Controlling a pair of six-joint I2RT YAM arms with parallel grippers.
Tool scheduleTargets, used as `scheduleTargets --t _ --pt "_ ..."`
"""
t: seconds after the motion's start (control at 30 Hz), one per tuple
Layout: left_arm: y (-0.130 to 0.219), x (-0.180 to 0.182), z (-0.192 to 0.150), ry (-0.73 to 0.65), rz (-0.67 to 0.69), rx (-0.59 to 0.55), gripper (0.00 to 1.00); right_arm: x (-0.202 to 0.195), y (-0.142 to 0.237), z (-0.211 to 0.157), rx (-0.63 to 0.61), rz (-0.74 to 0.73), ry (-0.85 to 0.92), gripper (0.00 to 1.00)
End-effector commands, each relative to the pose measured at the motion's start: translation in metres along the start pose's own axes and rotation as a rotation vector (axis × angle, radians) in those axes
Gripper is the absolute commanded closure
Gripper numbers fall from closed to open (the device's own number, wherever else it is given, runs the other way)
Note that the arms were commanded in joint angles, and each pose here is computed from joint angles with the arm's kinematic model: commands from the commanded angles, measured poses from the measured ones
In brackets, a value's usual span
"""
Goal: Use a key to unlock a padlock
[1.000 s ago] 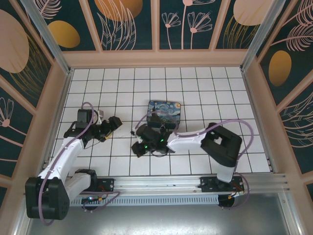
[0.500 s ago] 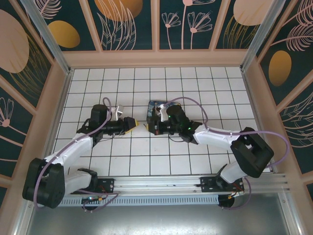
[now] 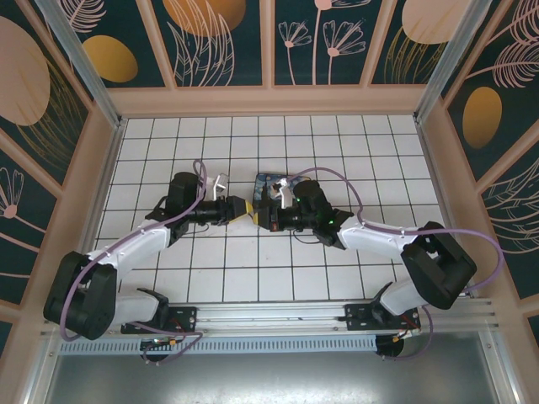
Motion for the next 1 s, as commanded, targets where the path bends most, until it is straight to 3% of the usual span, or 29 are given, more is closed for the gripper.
scheduleTargets --t 0.0,0.97 --pt "-0.001 -0.005 0.002 -0.034 -0.002 0.002 0.55 0.010 0.006 0.006 -0.032 0.041 0.018 0.97" --pt "0.005 -0.024 -0.004 -0.057 -0.066 0.025 0.74 0.010 -0.003 0.005 -0.067 0.119 -0.012 0.97"
Point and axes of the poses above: each hand's point on the last joint's axis, 136 mm out from that joint toward the fingers, its own y axis back along the fingers, its own x axis along the line the jaws close on, z = x × y, the point moved 1 cm from there along y, back along the fingers, and after that the axes turned 14 degrees about y, right-handed, at the moved point
